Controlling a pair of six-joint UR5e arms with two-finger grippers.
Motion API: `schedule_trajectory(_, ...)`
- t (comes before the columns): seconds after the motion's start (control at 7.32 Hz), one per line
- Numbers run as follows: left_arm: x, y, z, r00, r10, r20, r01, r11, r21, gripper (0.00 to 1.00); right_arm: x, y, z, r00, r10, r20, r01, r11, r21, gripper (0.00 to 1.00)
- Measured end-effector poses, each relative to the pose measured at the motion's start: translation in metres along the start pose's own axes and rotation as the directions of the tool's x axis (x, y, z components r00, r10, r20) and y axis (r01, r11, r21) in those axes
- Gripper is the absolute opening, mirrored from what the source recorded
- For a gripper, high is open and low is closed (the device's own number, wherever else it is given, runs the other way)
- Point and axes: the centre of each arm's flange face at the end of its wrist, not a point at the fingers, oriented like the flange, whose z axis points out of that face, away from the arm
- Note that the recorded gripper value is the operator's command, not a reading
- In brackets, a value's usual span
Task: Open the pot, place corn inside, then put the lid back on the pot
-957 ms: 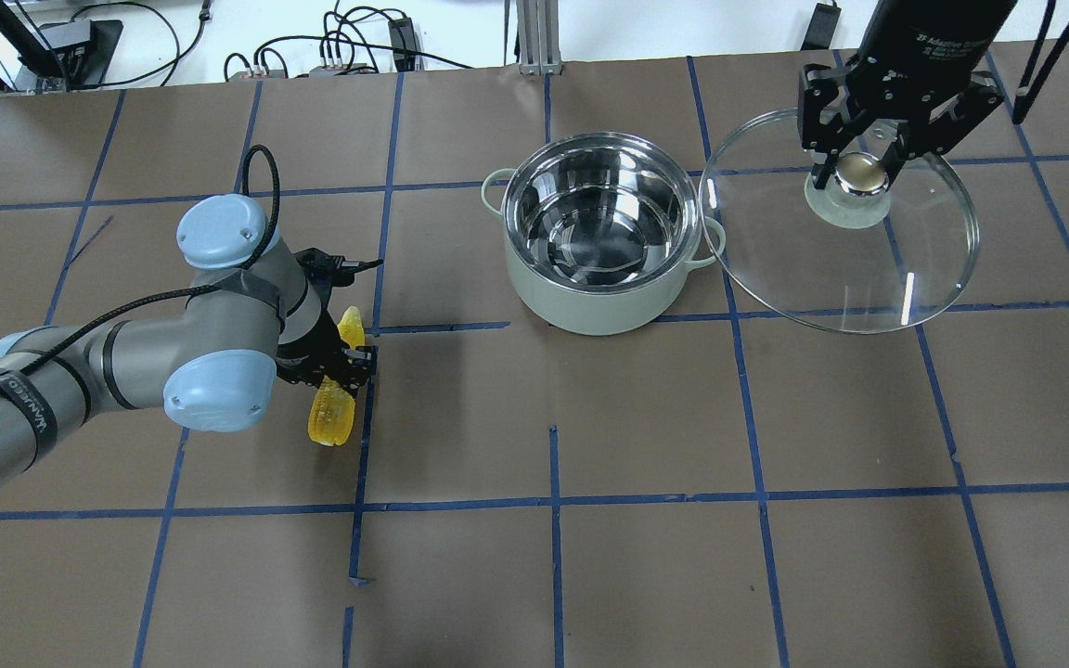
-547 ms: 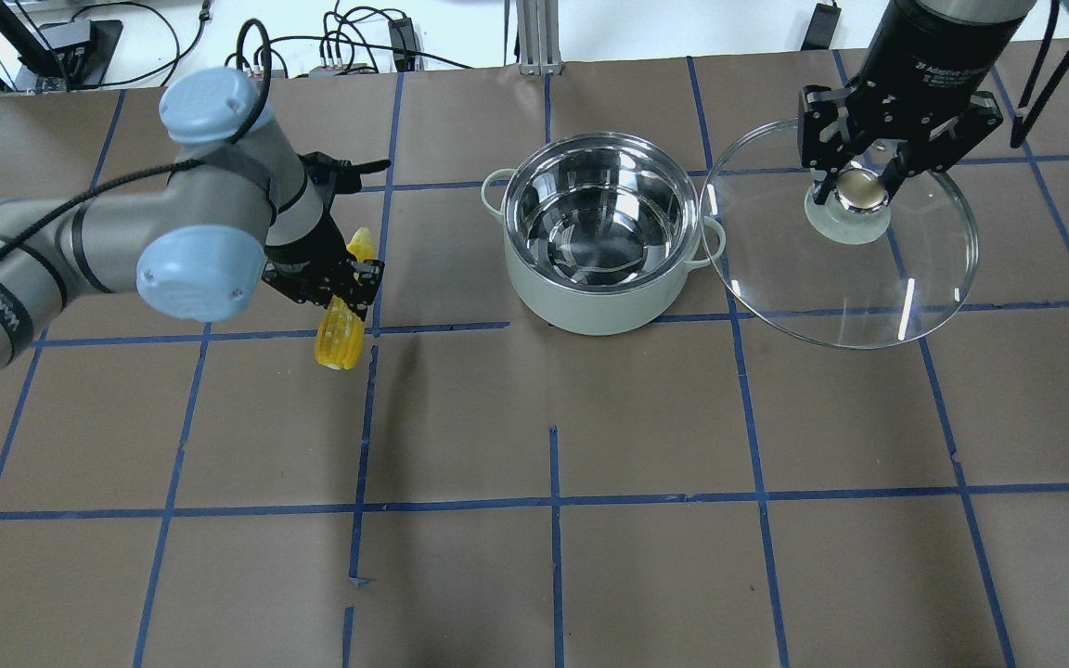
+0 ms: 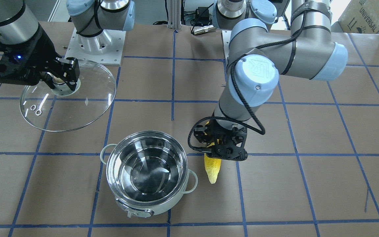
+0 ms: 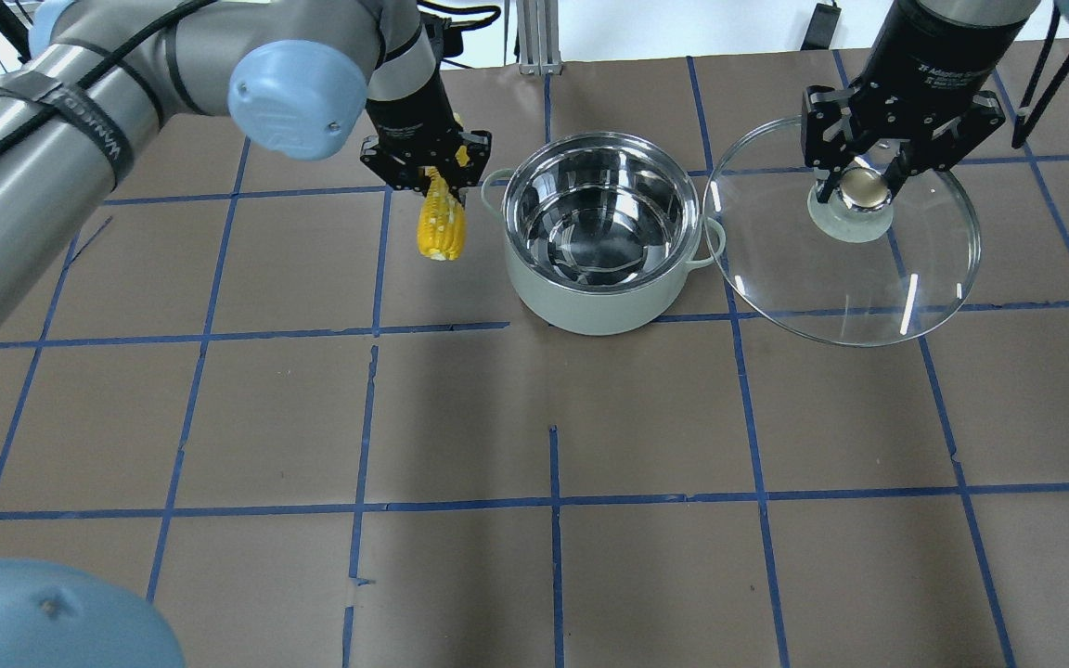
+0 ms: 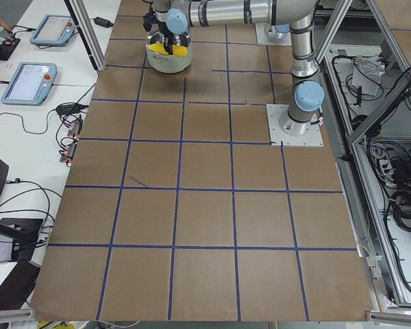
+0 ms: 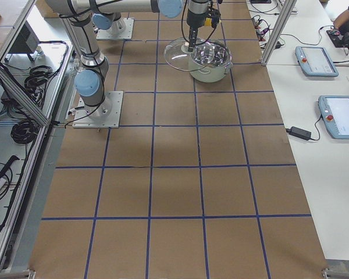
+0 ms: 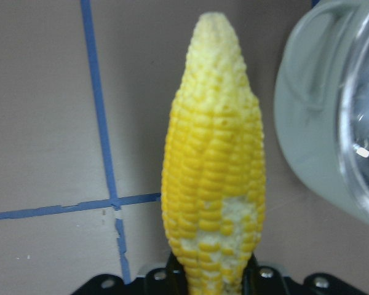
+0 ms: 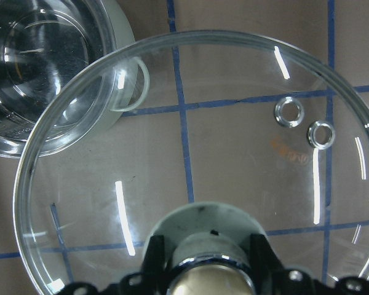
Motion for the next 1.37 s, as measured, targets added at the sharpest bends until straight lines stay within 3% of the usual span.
schedule_trajectory(0.55,0.092,-0.032,0.048,0.998,-0.055,-0.01,0.054,0.998,-0.023,0.17,0.026,-0.006,0.002,1.0,0.025,0.003,-0.025,1.0,-0.01,0.4)
schedule_trajectory(0.82,0.112,-0.032,0.069,0.998,-0.069,-0.003,0.069,0.997,-0.037,0.25,0.035,-0.007,0.001,0.999,0.032,0.003,-0.032,0.999,-0.013,0.4)
schedule_trajectory(0.96,0.118,-0.032,0.08,0.998,-0.069,0.002,0.069,0.996,-0.048,0.45,0.035,-0.007,0.001,0.999,0.032,0.003,-0.032,0.999,-0.014,0.4)
schedule_trajectory(1.09,0.121,-0.032,0.087,0.998,-0.069,0.006,0.069,0.996,-0.056,0.99,0.035,-0.007,0.001,0.999,0.032,0.003,-0.032,0.999,-0.015,0.4)
schedule_trajectory(1.37,0.122,-0.033,0.098,0.997,-0.072,0.012,0.073,0.995,-0.068,1.0,0.035,-0.006,0.001,0.999,0.032,0.004,-0.032,0.999,-0.015,0.4)
